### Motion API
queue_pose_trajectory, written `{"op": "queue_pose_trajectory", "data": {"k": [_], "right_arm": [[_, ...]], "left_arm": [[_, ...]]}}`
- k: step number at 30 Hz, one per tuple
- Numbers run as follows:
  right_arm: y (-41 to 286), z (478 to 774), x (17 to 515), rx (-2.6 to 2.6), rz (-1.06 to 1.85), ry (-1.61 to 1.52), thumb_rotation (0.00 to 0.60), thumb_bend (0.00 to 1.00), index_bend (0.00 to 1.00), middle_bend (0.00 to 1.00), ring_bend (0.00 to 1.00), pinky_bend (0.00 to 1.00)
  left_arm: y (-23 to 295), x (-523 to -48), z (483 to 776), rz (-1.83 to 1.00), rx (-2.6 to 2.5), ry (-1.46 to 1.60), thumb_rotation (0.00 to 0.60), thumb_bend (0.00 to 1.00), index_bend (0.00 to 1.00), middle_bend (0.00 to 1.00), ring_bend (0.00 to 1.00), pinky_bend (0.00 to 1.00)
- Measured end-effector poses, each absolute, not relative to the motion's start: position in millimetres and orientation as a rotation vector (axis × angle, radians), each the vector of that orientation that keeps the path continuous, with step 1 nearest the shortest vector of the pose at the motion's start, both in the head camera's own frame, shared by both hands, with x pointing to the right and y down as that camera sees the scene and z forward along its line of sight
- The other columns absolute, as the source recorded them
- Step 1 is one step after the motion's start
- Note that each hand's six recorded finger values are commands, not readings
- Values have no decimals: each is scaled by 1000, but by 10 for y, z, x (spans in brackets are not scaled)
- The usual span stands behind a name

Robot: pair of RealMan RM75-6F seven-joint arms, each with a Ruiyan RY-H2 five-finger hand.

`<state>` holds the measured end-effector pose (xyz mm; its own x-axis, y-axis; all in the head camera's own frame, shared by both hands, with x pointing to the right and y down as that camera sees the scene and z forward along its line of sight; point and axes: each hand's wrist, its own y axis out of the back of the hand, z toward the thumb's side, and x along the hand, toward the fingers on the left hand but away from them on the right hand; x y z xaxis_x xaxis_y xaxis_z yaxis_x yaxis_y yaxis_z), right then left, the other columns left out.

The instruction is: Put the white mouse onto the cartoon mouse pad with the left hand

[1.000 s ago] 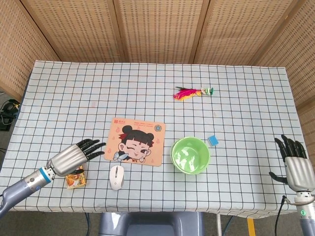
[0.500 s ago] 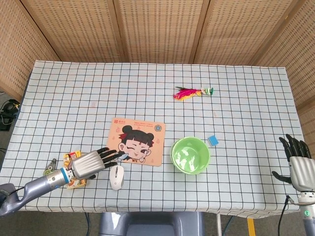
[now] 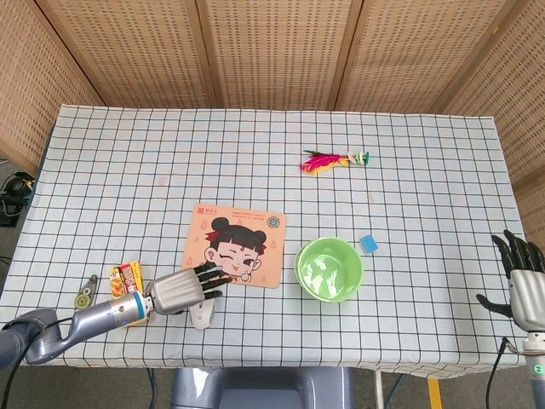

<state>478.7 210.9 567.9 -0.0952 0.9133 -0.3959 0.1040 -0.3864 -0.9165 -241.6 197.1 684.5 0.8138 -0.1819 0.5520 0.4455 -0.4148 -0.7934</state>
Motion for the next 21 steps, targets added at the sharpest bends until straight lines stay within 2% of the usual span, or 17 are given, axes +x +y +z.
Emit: {"op": "queue_pose_trajectory", "data": {"k": [10,12,13,16,18,21], "right_arm": [[2106,5656,4799,-1509,1543,-1151,600,99,87,0,0,0],[2105,5653,4796,-1510,1541,-1151,600,99,87,0,0,0],[2105,5651,4794,-1510,1539,-1152,600,99,87,0,0,0],[2103,5643,4786,-1509,1531,-1154,600,99,89,0,0,0],[2103,5637,4780,-1508,1525,-1155,600,99,91,0,0,0],[2106,5630,4771,-1508,1517,-1157,600,99,92,0,0,0]], "left_arm": [[2057,-2348,6947,-699,-1873,-257,600,76,261,47,74,180],[2064,-2354,6959,-703,-1875,-262,600,106,279,62,86,188],[2071,-2360,6965,-704,-1874,-268,600,129,289,70,93,195],[2095,-2371,6975,-705,-1876,-277,600,281,365,132,151,246],[2104,-2366,6974,-702,-1882,-270,600,398,448,202,214,292],[2122,-2349,6971,-687,-1886,-253,600,472,568,306,303,357]]}}
